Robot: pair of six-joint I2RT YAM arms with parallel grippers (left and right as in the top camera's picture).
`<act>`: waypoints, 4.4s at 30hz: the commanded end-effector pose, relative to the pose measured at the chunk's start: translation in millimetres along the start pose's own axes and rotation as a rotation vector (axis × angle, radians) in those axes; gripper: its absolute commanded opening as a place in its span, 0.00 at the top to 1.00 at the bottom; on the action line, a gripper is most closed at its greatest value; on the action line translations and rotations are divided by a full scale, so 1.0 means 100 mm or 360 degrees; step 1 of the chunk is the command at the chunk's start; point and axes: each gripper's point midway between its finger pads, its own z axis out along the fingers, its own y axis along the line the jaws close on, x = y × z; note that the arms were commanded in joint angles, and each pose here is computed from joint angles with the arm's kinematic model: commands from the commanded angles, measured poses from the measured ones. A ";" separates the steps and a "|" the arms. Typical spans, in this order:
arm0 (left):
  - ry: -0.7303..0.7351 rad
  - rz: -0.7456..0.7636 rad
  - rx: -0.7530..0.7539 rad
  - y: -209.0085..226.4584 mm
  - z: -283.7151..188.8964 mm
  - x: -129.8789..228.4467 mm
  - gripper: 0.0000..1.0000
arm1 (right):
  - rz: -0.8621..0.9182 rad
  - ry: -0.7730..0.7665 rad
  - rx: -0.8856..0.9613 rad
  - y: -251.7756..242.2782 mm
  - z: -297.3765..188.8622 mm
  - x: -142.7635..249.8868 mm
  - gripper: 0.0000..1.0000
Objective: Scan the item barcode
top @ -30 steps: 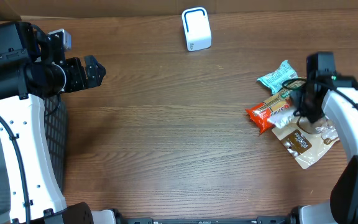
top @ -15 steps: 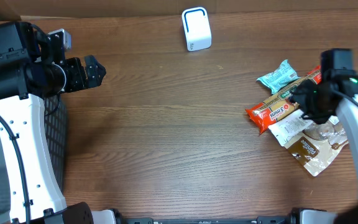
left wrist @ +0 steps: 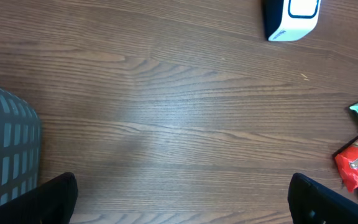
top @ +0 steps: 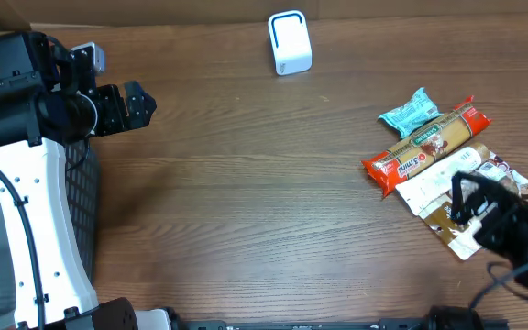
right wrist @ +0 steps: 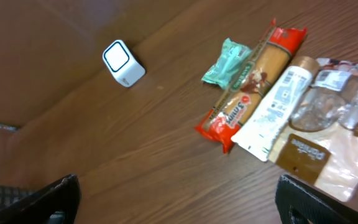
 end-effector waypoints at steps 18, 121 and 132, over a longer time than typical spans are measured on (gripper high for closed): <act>-0.0040 0.0021 0.0002 -0.03 -0.07 -0.05 0.00 | -0.0133 -0.0403 0.0125 -0.52 0.44 0.13 0.00; -0.1610 0.0966 0.0052 -0.29 0.42 1.63 0.00 | -0.0233 -0.1032 -0.0235 -0.80 1.51 0.55 0.00; -0.1509 0.0908 0.0098 -0.27 0.54 1.73 0.01 | -0.0232 -0.1032 -0.0235 -0.80 1.51 0.55 0.00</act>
